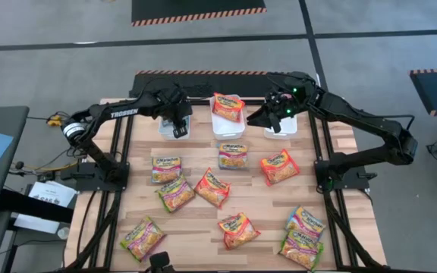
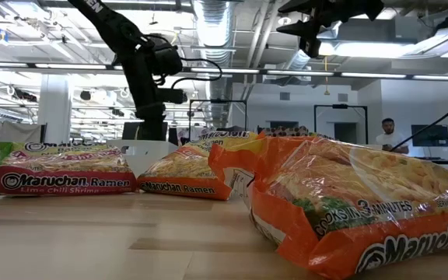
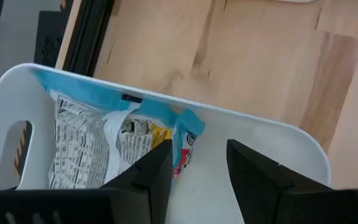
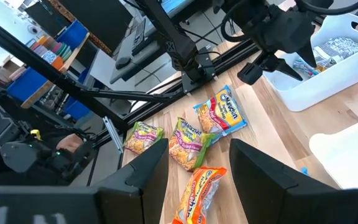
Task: Sort Maruchan noodles
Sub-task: Adjust the blue noodle pack in the left white bin
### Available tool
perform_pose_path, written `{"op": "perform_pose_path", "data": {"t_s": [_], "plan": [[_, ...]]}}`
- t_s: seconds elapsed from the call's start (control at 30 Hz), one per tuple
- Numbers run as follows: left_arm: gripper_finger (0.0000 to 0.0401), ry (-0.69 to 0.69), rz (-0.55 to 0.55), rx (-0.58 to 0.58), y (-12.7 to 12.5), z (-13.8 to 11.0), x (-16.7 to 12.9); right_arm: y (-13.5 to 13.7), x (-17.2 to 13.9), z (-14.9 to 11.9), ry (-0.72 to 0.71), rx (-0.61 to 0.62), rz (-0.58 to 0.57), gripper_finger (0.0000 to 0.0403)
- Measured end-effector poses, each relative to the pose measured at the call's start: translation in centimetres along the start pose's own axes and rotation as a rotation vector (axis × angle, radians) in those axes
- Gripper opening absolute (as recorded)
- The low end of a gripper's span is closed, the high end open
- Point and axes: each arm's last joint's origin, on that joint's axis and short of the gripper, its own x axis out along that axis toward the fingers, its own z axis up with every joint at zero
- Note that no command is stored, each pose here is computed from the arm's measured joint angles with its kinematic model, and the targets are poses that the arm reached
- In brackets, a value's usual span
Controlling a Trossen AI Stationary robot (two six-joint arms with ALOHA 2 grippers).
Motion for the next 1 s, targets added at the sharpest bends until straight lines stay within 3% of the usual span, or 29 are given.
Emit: {"op": "perform_pose_path", "data": {"t_s": [0.5, 1.0], "plan": [[0.0138, -0.004, 0.082, 0.075, 0.1, -0.4, 0.6, 0.0, 0.0, 0.0, -0.007, -0.001, -0.017, 0.0195], [0.0137, -0.008, 0.076, 0.105, -0.3, -1.4, 1.5, -0.1, 0.0, 0.0, -0.017, 0.0, -0.041, 0.0195]]}}
